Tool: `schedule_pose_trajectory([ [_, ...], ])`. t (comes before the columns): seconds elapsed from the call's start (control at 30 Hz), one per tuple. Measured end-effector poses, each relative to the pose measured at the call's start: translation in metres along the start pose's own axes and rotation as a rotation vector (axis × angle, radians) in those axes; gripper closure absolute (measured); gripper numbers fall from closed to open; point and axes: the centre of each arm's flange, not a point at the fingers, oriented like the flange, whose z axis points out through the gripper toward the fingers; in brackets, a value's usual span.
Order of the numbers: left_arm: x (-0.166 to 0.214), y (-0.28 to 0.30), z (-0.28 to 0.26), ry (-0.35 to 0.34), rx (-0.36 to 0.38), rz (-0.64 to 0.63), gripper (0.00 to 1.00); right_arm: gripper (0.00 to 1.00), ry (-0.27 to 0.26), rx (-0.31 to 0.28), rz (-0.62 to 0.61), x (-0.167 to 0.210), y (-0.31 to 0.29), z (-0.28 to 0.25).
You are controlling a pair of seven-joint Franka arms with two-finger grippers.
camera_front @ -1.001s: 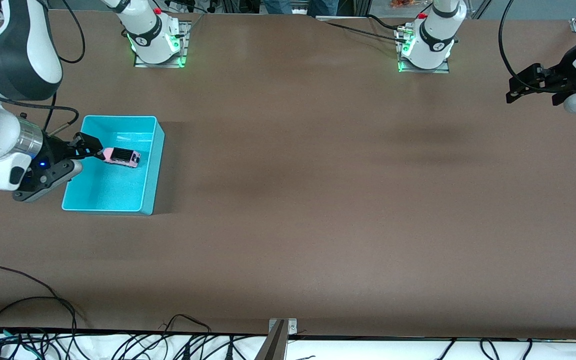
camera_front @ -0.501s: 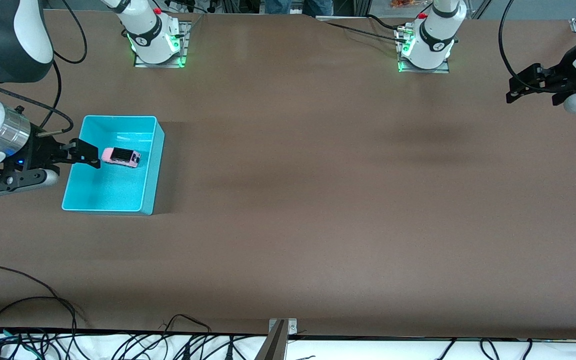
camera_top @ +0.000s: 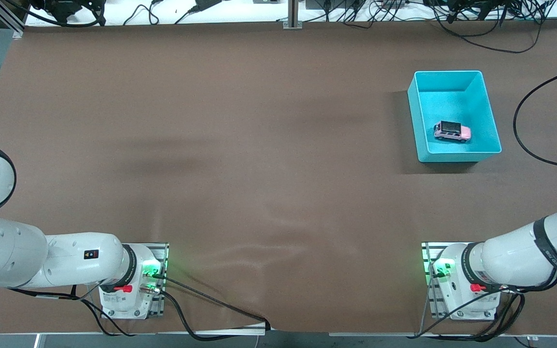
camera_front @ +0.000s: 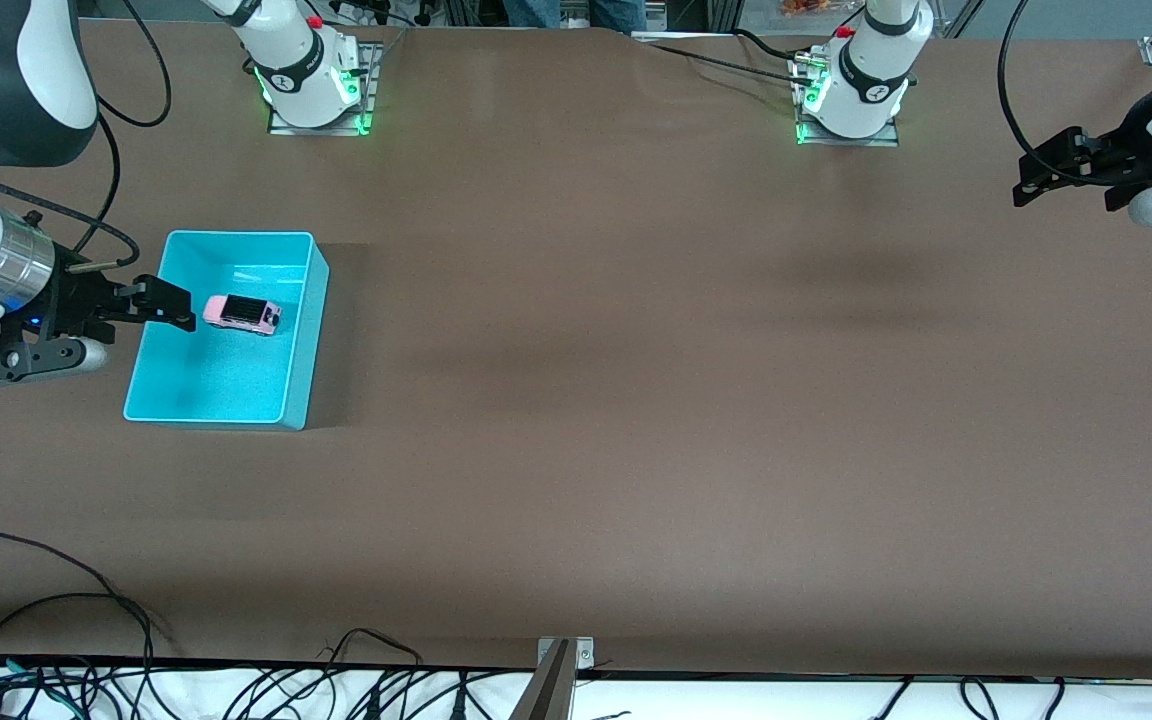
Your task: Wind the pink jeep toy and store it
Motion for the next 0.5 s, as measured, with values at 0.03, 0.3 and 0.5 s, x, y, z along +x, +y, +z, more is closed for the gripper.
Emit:
schedule_pose_trajectory([
  [0.03, 0.000, 0.000, 0.000, 0.000, 0.000, 0.000, 0.00, 0.00, 0.000, 0.000, 0.005, 0.000, 0.000, 0.000],
  [0.3, 0.000, 0.000, 0.000, 0.000, 0.000, 0.000, 0.00, 0.00, 0.007, -0.011, 0.116, -0.001, 0.002, -0.006],
  [0.5, 0.000, 0.000, 0.000, 0.000, 0.000, 0.000, 0.00, 0.00, 0.027, -0.034, 0.119, -0.005, 0.003, -0.018],
])
